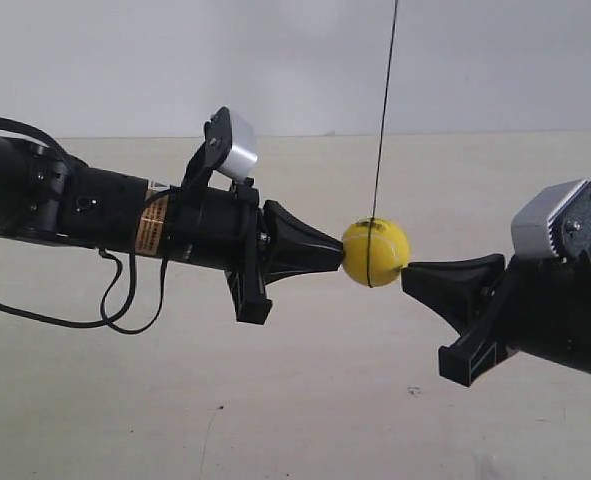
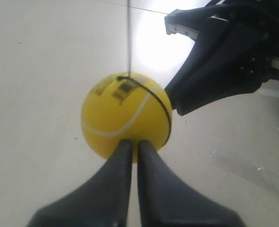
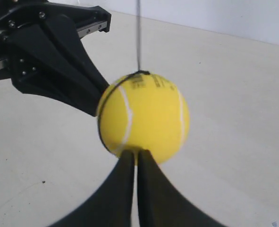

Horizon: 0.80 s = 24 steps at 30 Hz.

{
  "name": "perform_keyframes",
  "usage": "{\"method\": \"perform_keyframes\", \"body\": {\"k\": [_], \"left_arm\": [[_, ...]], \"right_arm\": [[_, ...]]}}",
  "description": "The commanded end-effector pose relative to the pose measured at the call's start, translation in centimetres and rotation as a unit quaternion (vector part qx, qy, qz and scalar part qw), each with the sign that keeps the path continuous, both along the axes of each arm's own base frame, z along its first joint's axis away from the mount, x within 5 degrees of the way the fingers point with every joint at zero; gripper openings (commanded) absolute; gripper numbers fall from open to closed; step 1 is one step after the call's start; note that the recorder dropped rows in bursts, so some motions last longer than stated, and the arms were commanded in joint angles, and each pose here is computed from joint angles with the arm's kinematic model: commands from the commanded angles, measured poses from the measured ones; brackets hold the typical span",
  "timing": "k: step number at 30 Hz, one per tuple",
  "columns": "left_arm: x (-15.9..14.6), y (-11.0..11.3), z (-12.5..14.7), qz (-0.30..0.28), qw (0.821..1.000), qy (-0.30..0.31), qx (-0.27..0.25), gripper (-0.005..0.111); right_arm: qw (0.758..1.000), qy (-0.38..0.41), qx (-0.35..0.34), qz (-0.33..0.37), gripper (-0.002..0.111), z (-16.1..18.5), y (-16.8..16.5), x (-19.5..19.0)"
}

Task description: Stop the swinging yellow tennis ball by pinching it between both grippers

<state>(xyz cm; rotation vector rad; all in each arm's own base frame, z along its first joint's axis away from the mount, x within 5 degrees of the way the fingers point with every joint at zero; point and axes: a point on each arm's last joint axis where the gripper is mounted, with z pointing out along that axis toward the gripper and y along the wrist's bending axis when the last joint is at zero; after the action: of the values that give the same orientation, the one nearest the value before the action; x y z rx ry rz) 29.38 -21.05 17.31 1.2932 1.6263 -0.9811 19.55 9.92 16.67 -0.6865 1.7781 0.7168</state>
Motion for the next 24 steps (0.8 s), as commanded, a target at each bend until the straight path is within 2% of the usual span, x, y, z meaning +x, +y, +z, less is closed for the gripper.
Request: {"method": "perform_keyframes", "body": {"k": [1, 12, 17, 24], "left_arm": [[-0.2, -0.4, 0.4, -0.009, 1.0, -0.002, -0.021, 0.005], [-0.1, -0.4, 0.5, -0.012, 0.999, -0.019, -0.026, 0.005], [0.4, -0.4, 0.7, 0.019, 0.999, -0.02, -0.032, 0.005], [1.2, 0.0, 0.2, 0.063, 0.998, -0.024, -0.002, 0.005]], "right_arm": [[1.0, -0.004, 0.0, -0.001, 0.0, 0.1, 0.0, 0.1], [1.0, -0.011, -0.004, -0.006, 0.0, 0.1, 0.0, 0.2], [0.999, -0.027, -0.014, -0.015, 0.0, 0.1, -0.2, 0.4], [0.998, -0.058, -0.01, -0.033, 0.0, 0.6, -0.4, 0.7]]}}
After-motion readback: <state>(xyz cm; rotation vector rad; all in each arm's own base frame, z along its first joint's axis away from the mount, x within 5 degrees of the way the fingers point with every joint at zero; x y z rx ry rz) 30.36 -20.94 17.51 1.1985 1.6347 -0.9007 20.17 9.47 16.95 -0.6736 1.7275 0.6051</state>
